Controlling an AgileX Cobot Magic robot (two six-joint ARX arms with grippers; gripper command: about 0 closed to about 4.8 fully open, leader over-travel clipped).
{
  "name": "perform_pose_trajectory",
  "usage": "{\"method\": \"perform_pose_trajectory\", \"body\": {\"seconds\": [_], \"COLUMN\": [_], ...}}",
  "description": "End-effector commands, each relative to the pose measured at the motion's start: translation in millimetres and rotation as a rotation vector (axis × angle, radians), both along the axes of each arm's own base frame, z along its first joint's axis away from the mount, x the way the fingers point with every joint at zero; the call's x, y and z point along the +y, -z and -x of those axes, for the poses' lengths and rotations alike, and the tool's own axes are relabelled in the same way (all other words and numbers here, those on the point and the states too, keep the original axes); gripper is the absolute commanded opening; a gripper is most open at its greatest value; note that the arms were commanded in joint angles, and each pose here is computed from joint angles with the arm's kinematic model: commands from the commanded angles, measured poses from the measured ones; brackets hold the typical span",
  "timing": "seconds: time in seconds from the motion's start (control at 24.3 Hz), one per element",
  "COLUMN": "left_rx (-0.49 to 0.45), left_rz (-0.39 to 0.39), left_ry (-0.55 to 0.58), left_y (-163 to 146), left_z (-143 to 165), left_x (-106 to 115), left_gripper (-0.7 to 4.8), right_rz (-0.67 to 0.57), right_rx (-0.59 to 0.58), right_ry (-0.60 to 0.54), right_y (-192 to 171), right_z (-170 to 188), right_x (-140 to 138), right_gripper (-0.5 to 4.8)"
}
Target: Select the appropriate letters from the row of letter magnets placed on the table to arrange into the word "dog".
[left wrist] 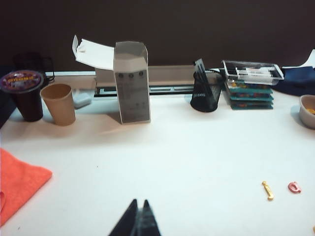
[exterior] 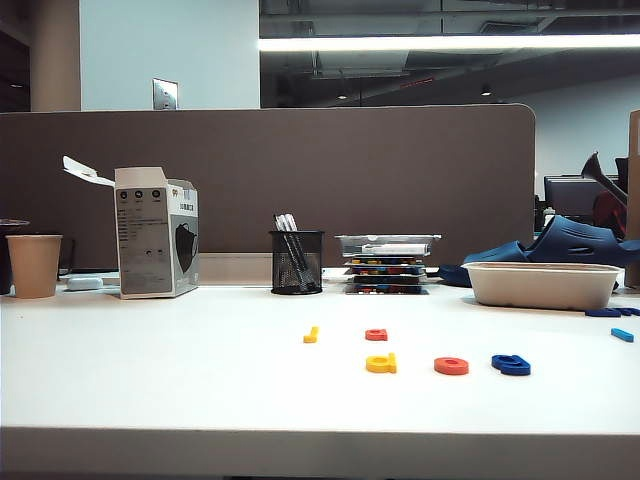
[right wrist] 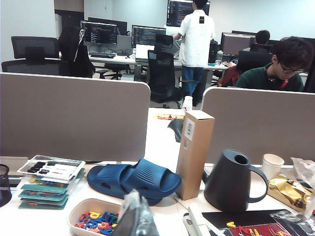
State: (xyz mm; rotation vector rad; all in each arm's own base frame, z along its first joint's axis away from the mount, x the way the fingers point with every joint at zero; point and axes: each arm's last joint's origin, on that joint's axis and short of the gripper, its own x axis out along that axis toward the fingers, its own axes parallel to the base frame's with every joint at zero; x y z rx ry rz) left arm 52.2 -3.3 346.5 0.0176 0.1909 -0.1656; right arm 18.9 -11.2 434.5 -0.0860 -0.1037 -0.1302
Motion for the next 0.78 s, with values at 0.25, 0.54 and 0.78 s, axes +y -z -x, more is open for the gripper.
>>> {"method": "perform_pose_trajectory", "body": {"seconds": [0.25,0.54,0.78], "left_rx": [-0.203,-0.196,-0.252], "left_rz": [-0.024,-0.05,-0.067], "left_ry": [-0.028,-0.041,-0.066], "left_y": [44,75,97], "left_z": [29,11,-10], "left_x": [-1,1,3], "left_gripper": [-0.06,-0.06,-0.06], "right_rz": [-0.029,-0.029,-0.019], "right_rx": [-0.032,-0.034,-0.036], "right_ry": [-0.004,-0.01,-0.059], "right_y": [2,5,8], "right_z": [14,20,26], "right_x": [-11,-16,-19], "right_gripper": [-0.08,-0.08,-0.08]}}
